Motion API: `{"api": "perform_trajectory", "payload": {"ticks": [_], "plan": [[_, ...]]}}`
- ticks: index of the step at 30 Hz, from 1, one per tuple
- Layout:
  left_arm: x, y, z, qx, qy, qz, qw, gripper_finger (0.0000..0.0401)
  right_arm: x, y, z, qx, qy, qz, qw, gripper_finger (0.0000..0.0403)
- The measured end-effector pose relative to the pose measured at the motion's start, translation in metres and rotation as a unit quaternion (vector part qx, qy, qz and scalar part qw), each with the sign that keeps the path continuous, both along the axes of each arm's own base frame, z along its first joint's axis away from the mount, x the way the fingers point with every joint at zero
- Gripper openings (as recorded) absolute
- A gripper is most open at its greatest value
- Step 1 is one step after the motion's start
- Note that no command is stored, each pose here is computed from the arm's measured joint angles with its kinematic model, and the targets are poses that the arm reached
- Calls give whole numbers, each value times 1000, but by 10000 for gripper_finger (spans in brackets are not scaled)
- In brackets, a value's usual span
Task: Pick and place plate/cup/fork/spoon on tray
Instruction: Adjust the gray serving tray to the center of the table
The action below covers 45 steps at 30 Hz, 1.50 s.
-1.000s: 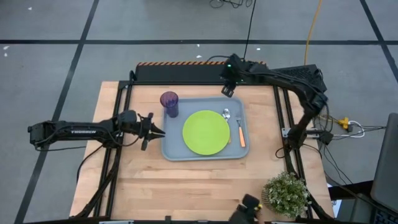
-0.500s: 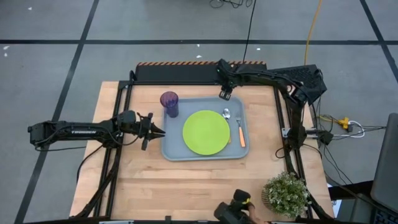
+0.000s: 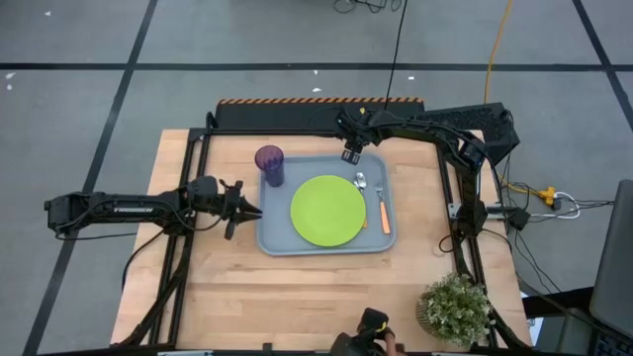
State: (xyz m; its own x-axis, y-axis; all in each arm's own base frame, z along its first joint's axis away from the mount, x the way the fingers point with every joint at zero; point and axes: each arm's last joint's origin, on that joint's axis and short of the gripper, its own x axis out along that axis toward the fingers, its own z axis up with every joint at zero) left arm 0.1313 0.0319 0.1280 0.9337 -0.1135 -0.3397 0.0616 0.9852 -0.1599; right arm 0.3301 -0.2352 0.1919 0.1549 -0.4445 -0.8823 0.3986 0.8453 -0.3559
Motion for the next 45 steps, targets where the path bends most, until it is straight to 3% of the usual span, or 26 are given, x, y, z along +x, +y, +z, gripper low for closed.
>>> {"api": "perform_trajectory", "payload": {"ticks": [12, 38, 45], "plan": [[-1, 0, -2, -4, 12, 0, 1000, 72, -5, 11, -30, 0, 0, 5, 1000, 134], [0, 0, 0, 2, 2, 0, 1000, 72, -12, 15, -44, 32, -13, -9, 999, 134], [0, -1, 0, -18, 5, 4, 1000, 72, -14, 17, -45, 42, -1, -11, 999, 134]]}}
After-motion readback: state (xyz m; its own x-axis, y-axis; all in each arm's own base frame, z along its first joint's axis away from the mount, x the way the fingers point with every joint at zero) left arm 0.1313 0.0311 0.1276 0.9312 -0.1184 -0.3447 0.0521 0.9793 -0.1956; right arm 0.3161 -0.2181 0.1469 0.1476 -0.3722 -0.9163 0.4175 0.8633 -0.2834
